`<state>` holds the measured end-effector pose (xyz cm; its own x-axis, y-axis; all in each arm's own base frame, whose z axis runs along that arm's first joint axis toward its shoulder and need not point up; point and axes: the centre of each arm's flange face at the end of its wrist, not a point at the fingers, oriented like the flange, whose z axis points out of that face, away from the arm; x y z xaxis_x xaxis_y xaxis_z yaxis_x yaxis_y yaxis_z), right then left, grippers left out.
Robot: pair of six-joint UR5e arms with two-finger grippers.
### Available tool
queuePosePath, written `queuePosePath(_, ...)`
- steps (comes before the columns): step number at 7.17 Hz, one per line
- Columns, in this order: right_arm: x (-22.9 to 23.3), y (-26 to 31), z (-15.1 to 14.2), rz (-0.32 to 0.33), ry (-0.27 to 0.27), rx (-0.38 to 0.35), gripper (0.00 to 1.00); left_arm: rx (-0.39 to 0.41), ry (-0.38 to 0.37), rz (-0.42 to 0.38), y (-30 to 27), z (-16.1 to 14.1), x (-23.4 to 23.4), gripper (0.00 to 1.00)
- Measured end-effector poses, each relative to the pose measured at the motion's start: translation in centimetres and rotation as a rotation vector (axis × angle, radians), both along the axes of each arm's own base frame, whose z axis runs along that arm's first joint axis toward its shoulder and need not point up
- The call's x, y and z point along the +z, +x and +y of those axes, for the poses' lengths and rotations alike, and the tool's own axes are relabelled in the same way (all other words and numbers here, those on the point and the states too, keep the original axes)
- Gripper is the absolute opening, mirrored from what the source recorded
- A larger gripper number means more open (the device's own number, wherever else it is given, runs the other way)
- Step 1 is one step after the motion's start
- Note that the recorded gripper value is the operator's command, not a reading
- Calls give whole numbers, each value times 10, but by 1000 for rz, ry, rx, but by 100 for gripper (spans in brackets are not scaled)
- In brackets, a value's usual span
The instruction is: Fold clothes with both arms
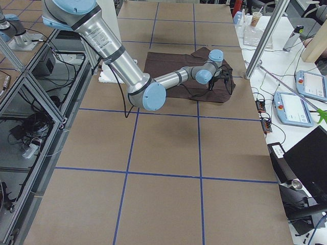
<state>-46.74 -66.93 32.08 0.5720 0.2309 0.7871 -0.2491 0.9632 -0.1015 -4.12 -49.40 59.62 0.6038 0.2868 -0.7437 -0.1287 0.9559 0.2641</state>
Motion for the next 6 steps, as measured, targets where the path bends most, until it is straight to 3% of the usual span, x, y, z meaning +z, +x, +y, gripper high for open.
queuePosePath(1,-11,-22,0,19,3,13,0,0,0,1,0,0,0,100)
queuePosePath(2,-14,-34,-1,34,5,20,35,0,-1,1,0,0,1,100)
queuePosePath(3,-14,-40,-2,44,3,23,99,0,3,1,1,-1,0,100)
queuePosePath(6,-27,-32,1,23,29,33,100,-33,70,47,9,-17,-27,99)
